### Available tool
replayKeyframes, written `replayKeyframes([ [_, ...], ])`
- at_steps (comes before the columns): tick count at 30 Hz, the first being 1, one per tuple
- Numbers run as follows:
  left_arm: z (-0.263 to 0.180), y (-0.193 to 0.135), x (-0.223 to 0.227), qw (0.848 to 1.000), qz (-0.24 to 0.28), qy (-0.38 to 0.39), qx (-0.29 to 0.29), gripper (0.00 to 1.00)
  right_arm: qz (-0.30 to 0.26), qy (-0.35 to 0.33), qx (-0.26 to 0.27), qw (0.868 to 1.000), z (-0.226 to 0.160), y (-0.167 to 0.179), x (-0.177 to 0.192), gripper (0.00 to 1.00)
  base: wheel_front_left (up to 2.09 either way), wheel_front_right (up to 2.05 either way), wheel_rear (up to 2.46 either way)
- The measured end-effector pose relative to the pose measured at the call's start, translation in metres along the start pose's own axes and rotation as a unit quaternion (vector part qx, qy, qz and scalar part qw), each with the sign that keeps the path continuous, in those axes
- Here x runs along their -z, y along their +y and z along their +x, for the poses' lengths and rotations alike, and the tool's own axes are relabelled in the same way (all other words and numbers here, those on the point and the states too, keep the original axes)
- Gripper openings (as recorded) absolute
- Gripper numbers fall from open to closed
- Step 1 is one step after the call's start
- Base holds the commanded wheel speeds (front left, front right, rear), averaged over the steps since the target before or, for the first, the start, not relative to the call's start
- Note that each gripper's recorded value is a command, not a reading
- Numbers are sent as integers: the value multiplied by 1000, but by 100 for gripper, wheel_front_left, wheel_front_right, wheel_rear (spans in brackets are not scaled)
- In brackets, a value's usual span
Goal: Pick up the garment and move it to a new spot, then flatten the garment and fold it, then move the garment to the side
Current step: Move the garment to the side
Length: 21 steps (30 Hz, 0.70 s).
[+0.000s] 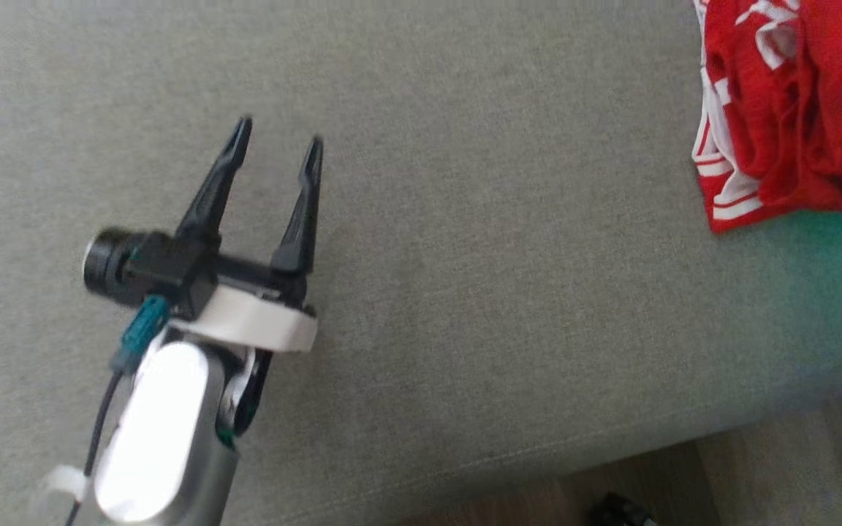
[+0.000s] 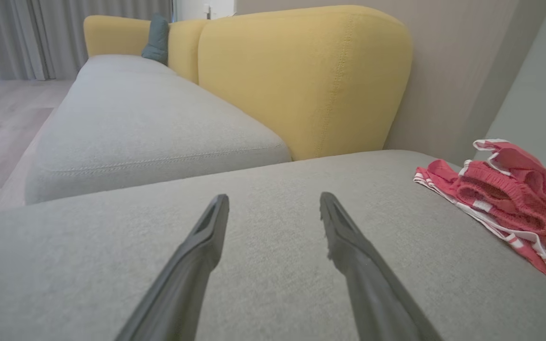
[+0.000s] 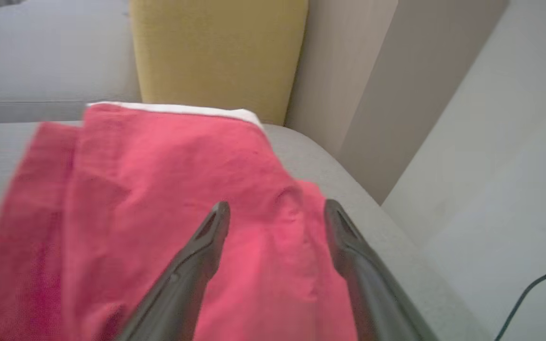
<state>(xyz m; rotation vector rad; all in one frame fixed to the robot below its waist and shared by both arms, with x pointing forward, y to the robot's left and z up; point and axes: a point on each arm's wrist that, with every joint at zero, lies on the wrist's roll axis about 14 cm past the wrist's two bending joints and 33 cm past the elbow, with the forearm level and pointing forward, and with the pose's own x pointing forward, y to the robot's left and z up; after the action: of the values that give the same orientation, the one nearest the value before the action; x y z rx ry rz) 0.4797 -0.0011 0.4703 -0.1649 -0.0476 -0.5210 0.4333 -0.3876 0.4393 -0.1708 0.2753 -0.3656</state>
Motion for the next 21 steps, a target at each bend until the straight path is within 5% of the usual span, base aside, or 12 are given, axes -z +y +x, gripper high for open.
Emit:
replayKeyframes([
  [10,-54,38,-21,995,14,3,-95,100,67,-83,-112,988,-49,103,-41,100,0,0,0],
  [21,-113,68,-42,983,32,-2,-179,100,92,-101,-214,967,-98,169,-69,100,0,0,0],
])
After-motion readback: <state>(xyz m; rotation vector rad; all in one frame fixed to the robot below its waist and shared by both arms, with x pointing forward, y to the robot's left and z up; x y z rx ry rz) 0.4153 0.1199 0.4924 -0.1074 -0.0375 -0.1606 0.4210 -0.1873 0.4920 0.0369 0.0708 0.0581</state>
